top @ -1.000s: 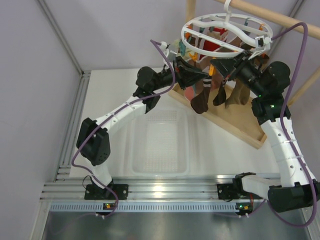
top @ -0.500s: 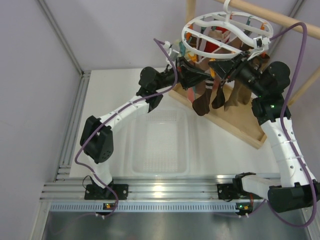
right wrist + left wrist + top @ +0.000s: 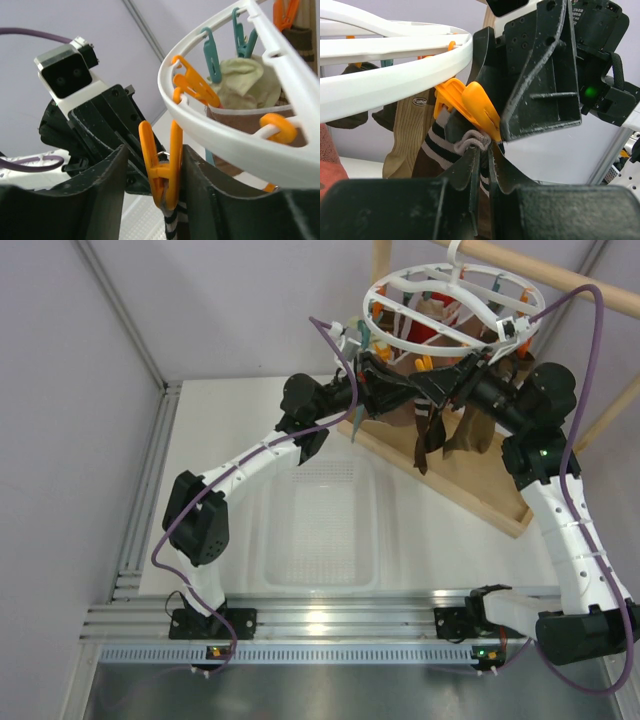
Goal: Clip the socks to the hanger
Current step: Clamp the sock onto the hanger, then reset both arms
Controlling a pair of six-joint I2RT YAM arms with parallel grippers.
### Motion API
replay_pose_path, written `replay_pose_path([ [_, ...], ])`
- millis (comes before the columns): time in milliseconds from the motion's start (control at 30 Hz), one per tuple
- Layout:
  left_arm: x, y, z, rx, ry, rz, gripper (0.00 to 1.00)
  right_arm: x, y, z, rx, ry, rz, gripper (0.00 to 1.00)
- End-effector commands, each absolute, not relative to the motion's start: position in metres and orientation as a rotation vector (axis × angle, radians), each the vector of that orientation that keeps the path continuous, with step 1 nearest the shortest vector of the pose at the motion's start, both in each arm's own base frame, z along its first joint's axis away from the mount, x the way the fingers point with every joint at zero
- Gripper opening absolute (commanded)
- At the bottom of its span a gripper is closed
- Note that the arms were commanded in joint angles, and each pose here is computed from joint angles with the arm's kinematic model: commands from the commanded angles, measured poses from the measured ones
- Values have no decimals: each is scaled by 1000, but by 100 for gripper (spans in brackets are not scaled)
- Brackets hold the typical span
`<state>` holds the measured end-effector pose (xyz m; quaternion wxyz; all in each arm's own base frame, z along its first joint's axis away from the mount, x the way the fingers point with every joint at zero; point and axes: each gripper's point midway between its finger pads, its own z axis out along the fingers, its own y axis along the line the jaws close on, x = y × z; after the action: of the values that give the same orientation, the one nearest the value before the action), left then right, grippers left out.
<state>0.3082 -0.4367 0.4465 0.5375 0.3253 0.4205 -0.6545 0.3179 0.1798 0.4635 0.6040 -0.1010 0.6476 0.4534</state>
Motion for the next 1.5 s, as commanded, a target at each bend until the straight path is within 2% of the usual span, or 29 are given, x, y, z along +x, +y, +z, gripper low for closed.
replay_pose_path([
  [0,304,-431,478,755,892,-1533,0,299,188,471,-293,1499,1098,47],
  [333,309,-432,473,757,918,-1506,0,296,185,478,-298,1483,1079,80],
  [400,311,-433,470,759,930,-1496,5,294,184,480,-303,1477,1069,85],
  [567,314,-434,462,766,965,-1469,21,295,172,475,-273,1504,990,89],
  [700,312,-430,461,778,988,-1449,38,298,157,469,-227,1528,909,92],
  [800,311,-425,456,784,1015,-1428,42,296,149,467,-213,1541,874,93],
  [900,308,-420,452,800,1040,-1407,50,293,141,466,-197,1547,844,93],
  [1033,304,-406,442,822,1091,-1377,67,285,133,459,-197,1564,828,93],
  [1100,301,-396,434,831,1140,-1352,69,276,128,458,-190,1568,812,94],
  [1233,295,-367,407,848,1246,-1278,82,259,120,445,-201,1579,768,96],
  [1267,290,-355,416,837,1243,-1249,91,251,120,446,-211,1568,760,96],
  [1300,294,-346,401,822,1329,-1232,96,247,119,444,-215,1573,754,97],
  [1467,296,-300,384,748,1550,-1107,98,224,115,427,-261,1608,703,100],
])
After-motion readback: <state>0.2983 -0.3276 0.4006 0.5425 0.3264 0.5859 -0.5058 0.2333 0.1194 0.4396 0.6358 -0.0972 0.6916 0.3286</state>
